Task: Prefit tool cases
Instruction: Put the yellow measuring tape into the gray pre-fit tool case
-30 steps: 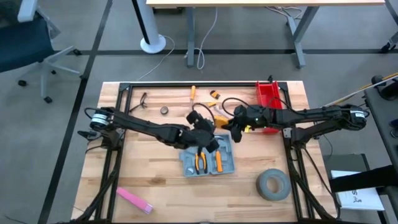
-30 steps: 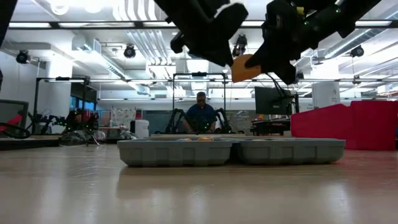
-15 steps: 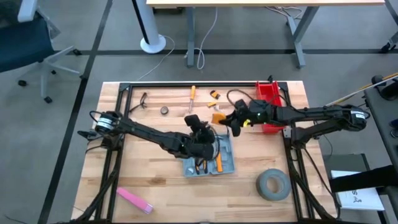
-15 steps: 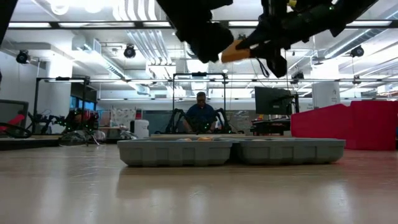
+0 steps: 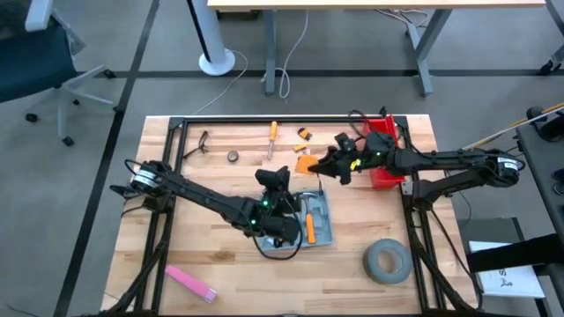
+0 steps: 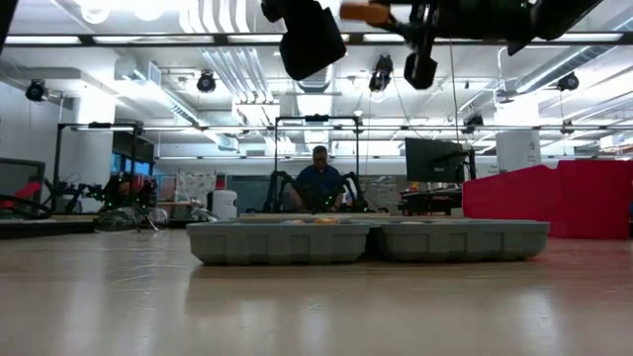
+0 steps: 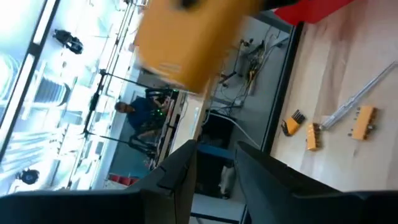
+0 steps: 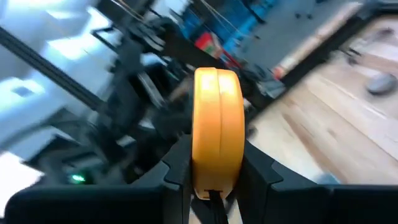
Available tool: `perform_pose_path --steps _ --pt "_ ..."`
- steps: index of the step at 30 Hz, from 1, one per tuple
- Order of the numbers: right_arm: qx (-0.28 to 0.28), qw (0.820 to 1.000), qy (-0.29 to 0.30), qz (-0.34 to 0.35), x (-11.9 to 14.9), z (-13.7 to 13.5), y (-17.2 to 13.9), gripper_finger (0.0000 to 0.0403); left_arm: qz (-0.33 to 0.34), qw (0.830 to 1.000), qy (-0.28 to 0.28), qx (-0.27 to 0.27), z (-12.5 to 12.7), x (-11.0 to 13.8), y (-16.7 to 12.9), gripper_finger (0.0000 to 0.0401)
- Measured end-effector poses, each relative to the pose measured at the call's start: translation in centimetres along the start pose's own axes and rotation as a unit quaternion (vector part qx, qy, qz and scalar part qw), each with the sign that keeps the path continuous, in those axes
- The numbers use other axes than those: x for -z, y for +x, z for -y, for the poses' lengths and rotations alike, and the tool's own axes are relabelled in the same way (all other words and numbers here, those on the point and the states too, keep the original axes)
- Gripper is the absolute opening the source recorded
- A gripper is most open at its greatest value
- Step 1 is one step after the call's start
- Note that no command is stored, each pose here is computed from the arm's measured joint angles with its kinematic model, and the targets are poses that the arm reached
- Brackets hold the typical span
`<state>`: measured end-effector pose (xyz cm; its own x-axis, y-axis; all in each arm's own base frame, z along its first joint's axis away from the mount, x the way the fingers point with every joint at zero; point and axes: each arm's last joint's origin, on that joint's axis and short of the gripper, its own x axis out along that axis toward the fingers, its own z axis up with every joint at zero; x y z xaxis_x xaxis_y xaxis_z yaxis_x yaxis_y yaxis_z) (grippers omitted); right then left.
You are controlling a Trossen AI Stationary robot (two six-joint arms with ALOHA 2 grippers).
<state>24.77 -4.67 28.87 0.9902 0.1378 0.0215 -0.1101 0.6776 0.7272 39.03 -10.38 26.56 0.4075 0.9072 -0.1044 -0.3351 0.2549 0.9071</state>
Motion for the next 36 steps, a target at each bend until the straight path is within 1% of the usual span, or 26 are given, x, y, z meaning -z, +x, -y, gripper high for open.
perform_pose_path --steps 2,4,7,11,14,16,18,21,24,26,30,33,36 --pt "-0.018 1.000 0.008 0.010 -0.3 -0.3 0.0 0.0065 0.001 1.000 0.011 -0.006 0.0 -0.1 -0.2 0.0114" --pt "-0.030 0.999 0.012 0.019 -0.4 -0.5 0.0 0.0065 -0.005 0.999 0.034 -0.032 -0.2 -0.3 -0.4 0.0114" --pt "-0.037 0.999 0.021 0.028 -0.6 -0.7 0.0 0.0065 -0.021 0.994 0.093 -0.061 -0.5 -0.5 -0.4 0.0114" --pt "-0.057 0.996 0.040 0.062 -1.2 -1.2 -0.1 0.0065 -0.032 0.982 0.174 -0.062 -0.6 -0.5 0.0 0.0114" --pt "-0.081 0.992 0.050 0.083 -1.6 -1.7 -0.3 0.0065 -0.040 0.973 0.221 -0.062 -0.7 -0.4 0.4 0.0114" --pt "-0.077 0.991 0.055 0.094 -1.7 -1.7 -0.3 0.0065 -0.044 0.968 0.241 -0.061 -0.8 -0.4 0.6 0.0114" --pt "-0.069 0.991 0.056 0.097 -1.8 -1.5 -0.3 0.0065 -0.045 0.970 0.232 -0.062 -0.9 -0.6 0.7 0.0114" --pt "-0.063 0.991 0.054 0.100 -1.9 -1.3 -0.4 0.0065 -0.042 0.981 0.177 -0.064 -1.3 -1.3 0.7 0.0114" --pt "-0.056 0.992 0.056 0.100 -1.8 -1.1 -0.2 0.0065 -0.035 0.986 0.150 -0.061 -1.7 -1.9 0.7 0.0111" --pt "-0.049 0.992 0.061 0.101 -1.8 -0.8 -0.1 0.0065 -0.029 0.988 0.142 -0.056 -1.8 -2.1 0.6 0.0102" --pt "-0.031 0.991 0.087 0.099 -1.4 -0.1 0.4 0.0065 -0.023 0.988 0.144 -0.051 -1.8 -2.2 0.7 0.0070" --pt "-0.024 0.991 0.093 0.094 -1.3 0.3 0.7 0.0065 -0.022 0.988 0.145 -0.050 -1.8 -2.2 0.7 0.0046" --pt "-0.013 0.991 0.096 0.091 -1.1 0.8 0.7 0.0065 -0.014 0.988 0.145 -0.043 -1.7 -2.2 0.7 0.0031"
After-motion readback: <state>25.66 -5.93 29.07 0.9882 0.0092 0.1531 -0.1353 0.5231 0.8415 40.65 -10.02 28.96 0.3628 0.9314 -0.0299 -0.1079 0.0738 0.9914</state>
